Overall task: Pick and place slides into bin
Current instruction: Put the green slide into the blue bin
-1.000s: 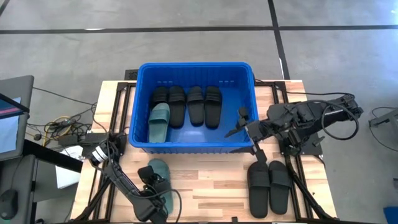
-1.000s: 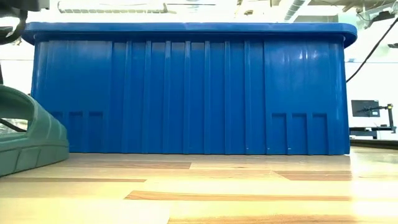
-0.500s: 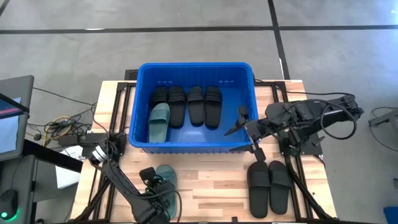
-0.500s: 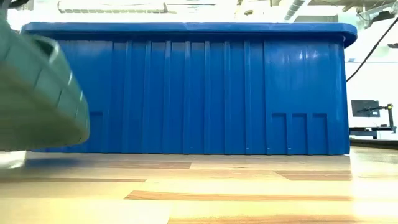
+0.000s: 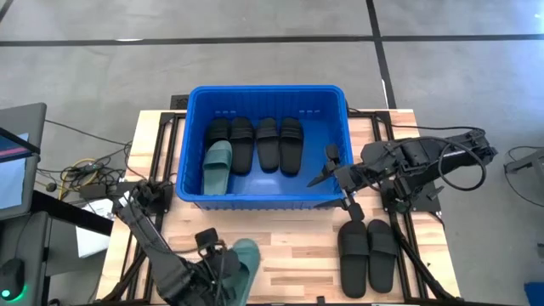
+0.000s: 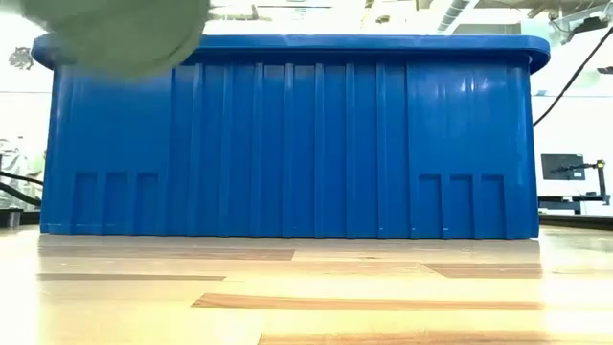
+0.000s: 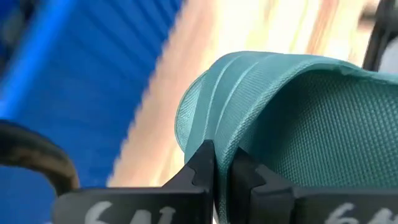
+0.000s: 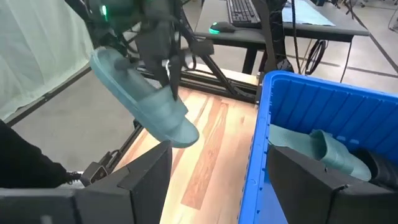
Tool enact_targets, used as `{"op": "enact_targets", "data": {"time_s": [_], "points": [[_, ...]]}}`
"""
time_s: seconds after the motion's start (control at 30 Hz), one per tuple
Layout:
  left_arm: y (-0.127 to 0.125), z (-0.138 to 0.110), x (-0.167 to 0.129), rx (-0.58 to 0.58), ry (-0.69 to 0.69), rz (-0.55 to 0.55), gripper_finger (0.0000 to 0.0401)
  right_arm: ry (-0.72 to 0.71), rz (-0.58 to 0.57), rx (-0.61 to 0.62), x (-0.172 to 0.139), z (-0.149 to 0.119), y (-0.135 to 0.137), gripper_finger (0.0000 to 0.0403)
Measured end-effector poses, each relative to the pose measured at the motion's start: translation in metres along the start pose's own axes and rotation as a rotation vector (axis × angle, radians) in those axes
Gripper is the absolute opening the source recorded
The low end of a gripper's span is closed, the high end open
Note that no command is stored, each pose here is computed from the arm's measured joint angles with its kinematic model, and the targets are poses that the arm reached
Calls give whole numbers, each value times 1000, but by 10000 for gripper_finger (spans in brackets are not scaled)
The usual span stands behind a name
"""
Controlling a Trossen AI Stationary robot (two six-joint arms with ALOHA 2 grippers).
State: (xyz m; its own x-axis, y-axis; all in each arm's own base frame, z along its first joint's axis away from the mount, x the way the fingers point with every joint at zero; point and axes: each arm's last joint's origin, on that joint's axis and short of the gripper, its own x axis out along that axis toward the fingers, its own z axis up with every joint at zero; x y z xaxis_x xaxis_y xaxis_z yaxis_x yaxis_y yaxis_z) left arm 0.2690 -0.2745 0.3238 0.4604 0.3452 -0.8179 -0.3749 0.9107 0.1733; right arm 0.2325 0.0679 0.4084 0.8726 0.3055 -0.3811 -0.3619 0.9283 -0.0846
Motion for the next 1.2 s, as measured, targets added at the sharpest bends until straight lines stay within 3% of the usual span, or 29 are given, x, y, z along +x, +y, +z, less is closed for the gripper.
{"op": "enact_targets", "data": {"time_s": [0.23,0.43,0.57,0.87,1.0,1.2], "points": [[28,54,-21,-15,-286,67,0,10,5,1,0,-1,1,249],[62,98,-11,157,-340,225,0,22,5,18,-3,-2,1,249],[96,122,4,267,-293,343,0,-3,-6,34,-9,0,0,249],[198,169,28,330,-136,543,0,-68,-104,143,-30,4,-8,249],[239,181,45,330,-33,572,0,-144,-150,143,-39,11,-9,249],[280,182,85,356,154,595,0,-224,-216,165,-51,17,-11,249]]}}
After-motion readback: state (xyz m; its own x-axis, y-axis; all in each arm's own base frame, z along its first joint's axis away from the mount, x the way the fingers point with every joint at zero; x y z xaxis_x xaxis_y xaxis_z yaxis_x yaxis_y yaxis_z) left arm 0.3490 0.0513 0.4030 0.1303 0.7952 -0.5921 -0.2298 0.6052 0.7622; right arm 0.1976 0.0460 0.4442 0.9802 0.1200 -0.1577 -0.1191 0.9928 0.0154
